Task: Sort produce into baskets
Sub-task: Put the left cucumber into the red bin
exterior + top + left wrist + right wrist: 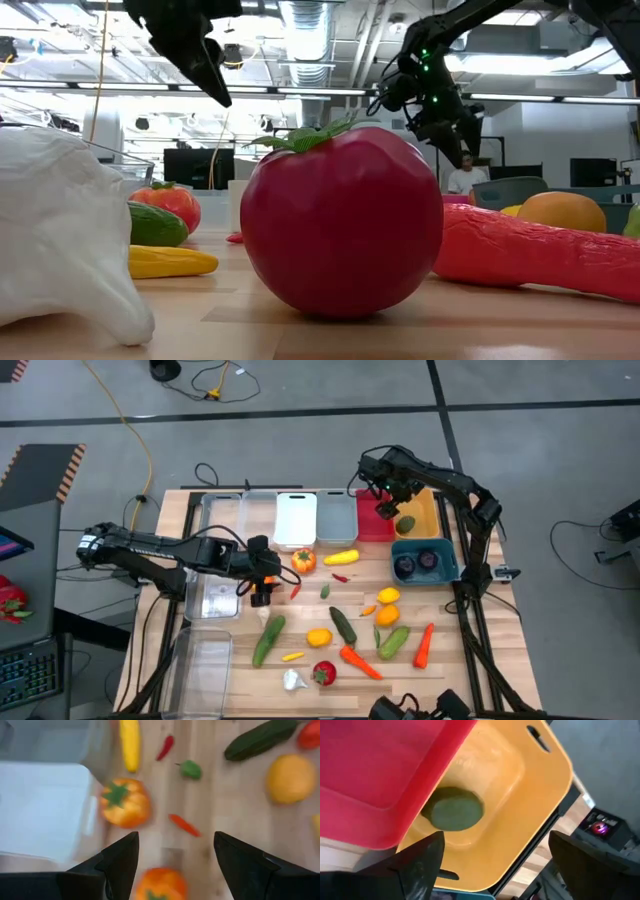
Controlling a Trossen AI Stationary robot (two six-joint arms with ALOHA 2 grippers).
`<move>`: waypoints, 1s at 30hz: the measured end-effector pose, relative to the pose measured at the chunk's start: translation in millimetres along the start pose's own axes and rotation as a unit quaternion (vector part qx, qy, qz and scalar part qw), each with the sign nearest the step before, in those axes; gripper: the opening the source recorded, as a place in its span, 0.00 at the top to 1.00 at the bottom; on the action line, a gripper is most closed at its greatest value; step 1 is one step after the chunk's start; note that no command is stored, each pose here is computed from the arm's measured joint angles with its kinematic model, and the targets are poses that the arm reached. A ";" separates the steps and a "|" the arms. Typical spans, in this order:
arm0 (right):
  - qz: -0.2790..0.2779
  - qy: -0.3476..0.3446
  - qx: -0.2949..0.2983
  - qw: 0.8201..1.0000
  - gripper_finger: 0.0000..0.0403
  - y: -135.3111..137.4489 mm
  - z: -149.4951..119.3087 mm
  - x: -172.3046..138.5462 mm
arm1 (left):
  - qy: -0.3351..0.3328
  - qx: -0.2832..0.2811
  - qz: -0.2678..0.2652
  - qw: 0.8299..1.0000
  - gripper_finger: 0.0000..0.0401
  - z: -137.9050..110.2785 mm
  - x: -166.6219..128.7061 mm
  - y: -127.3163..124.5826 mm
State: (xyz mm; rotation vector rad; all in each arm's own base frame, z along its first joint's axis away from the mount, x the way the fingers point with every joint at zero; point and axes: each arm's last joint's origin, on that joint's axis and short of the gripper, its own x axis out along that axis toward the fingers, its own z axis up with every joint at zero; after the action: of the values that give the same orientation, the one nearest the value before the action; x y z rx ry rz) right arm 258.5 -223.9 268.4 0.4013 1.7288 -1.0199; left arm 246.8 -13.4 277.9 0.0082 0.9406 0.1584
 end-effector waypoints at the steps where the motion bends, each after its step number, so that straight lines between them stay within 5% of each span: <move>1: -0.003 -0.008 -0.003 1.000 0.04 1.7 -2.6 -4.0 | 0.003 -0.019 -0.018 1.000 0.39 -0.2 -0.1 -1.5; 15: 0.037 -0.179 -0.006 0.983 0.05 33.2 -84.2 -91.3 | 0.051 -0.152 -0.125 0.979 0.39 -10.9 -5.0 -57.0; 23: 0.113 -0.298 -0.055 0.946 0.05 71.6 -150.8 -135.8 | 0.128 -0.152 -0.117 0.973 0.39 -26.3 23.3 -98.2; 30: 0.153 -0.334 -0.122 0.922 0.05 112.2 -200.8 -150.7 | 0.172 -0.186 -0.087 0.963 0.39 -35.6 44.8 -112.3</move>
State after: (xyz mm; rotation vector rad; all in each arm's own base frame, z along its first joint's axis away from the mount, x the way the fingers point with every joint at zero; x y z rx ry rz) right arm 273.8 30.0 373.1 0.1267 1.1080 -0.5999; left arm 258.8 -120.4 212.3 -0.4620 1.2396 0.1745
